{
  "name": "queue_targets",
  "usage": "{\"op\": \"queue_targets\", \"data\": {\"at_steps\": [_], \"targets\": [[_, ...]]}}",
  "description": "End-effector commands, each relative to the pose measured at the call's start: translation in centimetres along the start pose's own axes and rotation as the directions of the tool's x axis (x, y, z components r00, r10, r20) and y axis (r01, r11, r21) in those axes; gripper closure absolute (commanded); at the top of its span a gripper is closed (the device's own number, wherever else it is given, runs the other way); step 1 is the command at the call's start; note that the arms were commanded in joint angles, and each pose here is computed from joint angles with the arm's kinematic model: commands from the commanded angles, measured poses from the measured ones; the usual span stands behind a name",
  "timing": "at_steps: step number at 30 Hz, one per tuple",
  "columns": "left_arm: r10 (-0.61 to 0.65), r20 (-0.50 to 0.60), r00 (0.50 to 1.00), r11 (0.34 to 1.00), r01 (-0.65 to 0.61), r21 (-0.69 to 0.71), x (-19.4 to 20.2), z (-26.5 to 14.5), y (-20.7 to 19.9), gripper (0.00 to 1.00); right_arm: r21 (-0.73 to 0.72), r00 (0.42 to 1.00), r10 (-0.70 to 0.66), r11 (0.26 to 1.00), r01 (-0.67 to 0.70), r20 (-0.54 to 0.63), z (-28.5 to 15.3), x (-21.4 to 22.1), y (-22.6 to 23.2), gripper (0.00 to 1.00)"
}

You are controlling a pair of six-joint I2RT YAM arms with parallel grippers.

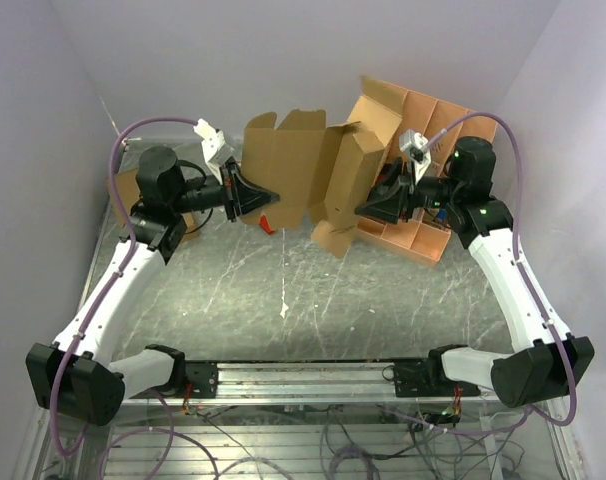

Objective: Fold the paper box

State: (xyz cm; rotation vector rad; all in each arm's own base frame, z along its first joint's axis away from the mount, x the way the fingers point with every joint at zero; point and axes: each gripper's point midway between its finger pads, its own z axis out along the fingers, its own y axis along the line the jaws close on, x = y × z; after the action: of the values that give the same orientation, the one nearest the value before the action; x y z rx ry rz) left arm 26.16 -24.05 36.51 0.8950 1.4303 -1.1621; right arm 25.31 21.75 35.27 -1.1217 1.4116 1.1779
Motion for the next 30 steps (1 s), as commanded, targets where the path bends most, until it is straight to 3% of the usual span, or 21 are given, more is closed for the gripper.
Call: {"op": "queue_targets", "data": {"at_steps": [1,6,17,18,21,23,25,30], "targets": [[0.036,0.036,0.999,0.999,-0.037,0.025,-1.1,0.1,-1.2,0.93,0.038,1.000,0.003,0.999,-0.004,0.015,0.2,-0.3,-0.6,0.79],[0.036,0.033,0.999,0.999,-0.037,0.018,-0.9,-0.1,-1.2,0.93,0.071,0.999,0.037,0.997,-0.039,0.032,-0.1,0.0,-1.3,1.00],[0.037,0.028,0.999,0.999,-0.037,0.013,-0.7,-0.2,-1.3,0.93,0.072,0.997,0.054,0.996,-0.058,0.048,-0.8,0.5,-1.5,1.00],[0.038,0.026,0.999,0.999,-0.038,0.008,-0.6,-0.2,-1.1,0.93,0.049,0.998,0.052,0.997,-0.054,0.045,-0.8,0.6,-1.1,0.97],[0.046,0.013,0.999,0.999,-0.045,-0.007,-0.2,-0.3,-0.8,0.93,0.027,0.999,0.023,0.999,-0.024,0.028,-0.9,1.1,-0.7,0.61],[0.058,-0.011,0.998,0.998,-0.058,-0.019,0.3,-0.3,-0.4,0.93,0.047,1.000,-0.019,0.999,0.018,0.014,-1.2,1.2,-0.8,0.44],[0.092,-0.037,0.995,0.995,-0.094,-0.032,0.7,-0.4,0.1,0.93,0.064,0.999,-0.052,0.997,0.052,0.001,-1.5,1.3,-0.9,0.32],[0.166,-0.157,0.974,0.979,-0.181,-0.091,2.9,-1.3,1.8,0.93,0.133,0.994,-0.105,0.985,0.107,-0.027,-3.3,1.5,-2.2,0.22]]}}
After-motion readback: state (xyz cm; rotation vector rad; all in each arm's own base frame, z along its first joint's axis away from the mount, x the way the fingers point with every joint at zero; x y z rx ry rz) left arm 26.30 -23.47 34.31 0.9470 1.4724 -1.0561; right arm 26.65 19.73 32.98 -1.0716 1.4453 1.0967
